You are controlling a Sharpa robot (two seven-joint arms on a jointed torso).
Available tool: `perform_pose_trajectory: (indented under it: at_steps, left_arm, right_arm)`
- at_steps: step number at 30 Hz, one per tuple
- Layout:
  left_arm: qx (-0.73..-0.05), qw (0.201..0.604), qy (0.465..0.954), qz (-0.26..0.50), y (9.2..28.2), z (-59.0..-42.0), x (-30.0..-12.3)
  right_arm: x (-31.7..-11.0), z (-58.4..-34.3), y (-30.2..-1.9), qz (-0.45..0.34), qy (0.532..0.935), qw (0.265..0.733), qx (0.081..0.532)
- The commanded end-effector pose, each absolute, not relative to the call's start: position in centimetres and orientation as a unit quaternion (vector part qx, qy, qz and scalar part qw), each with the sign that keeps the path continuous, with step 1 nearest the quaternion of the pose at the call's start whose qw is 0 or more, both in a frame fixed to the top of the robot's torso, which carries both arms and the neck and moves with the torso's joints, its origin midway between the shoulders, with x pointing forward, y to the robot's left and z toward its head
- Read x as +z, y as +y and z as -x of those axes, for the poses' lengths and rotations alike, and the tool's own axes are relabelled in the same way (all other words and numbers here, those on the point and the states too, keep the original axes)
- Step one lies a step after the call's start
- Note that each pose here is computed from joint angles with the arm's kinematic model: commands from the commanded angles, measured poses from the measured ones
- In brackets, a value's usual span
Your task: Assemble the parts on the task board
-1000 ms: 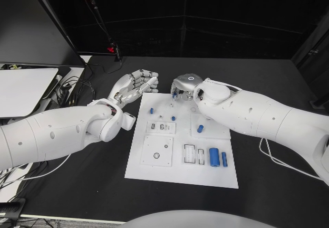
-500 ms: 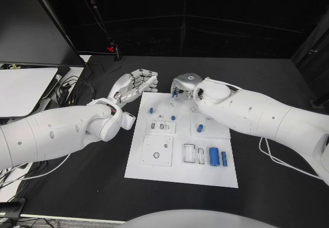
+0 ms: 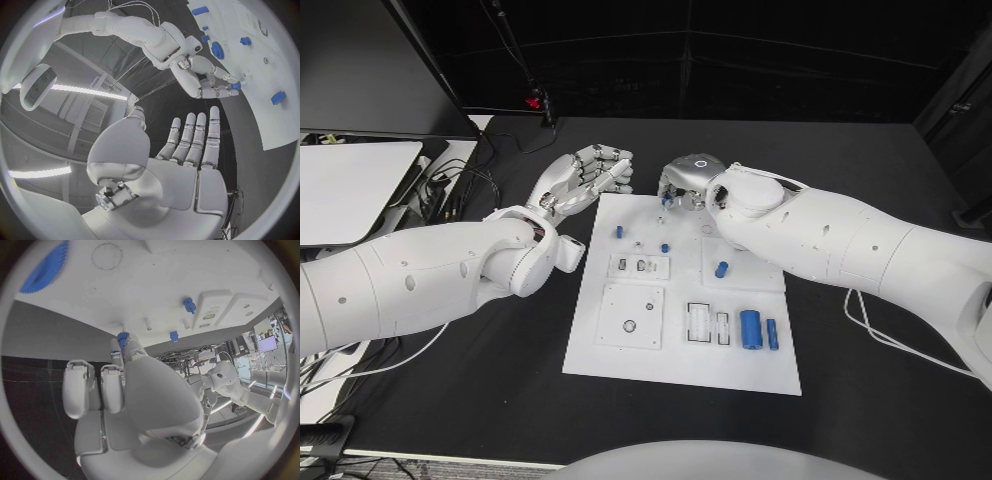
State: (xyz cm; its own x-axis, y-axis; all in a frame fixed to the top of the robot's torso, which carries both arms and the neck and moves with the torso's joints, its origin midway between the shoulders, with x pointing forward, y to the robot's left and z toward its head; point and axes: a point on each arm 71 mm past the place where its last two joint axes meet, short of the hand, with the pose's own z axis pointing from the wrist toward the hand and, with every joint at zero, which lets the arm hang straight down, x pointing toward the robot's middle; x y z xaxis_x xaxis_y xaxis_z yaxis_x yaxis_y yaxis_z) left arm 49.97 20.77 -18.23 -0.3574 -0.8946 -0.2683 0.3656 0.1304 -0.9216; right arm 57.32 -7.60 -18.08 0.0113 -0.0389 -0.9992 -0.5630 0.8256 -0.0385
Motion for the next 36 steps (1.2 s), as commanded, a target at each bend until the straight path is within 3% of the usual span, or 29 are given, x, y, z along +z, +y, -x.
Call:
perform_pose_trajectory:
  at_steps: [1, 36]
  left_arm:
    - [-0.643, 0.522, 0.519, 0.212, 20.61, -49.67, -17.50]
    - [-0.642, 0.523, 0.519, 0.212, 20.67, -49.79, -17.53]
  right_arm:
    - [-18.18, -57.28, -7.50, 0.226, 0.679, 0.671, 0.194]
    - [-18.29, -57.34, -7.66, 0.222, 0.685, 0.668, 0.187]
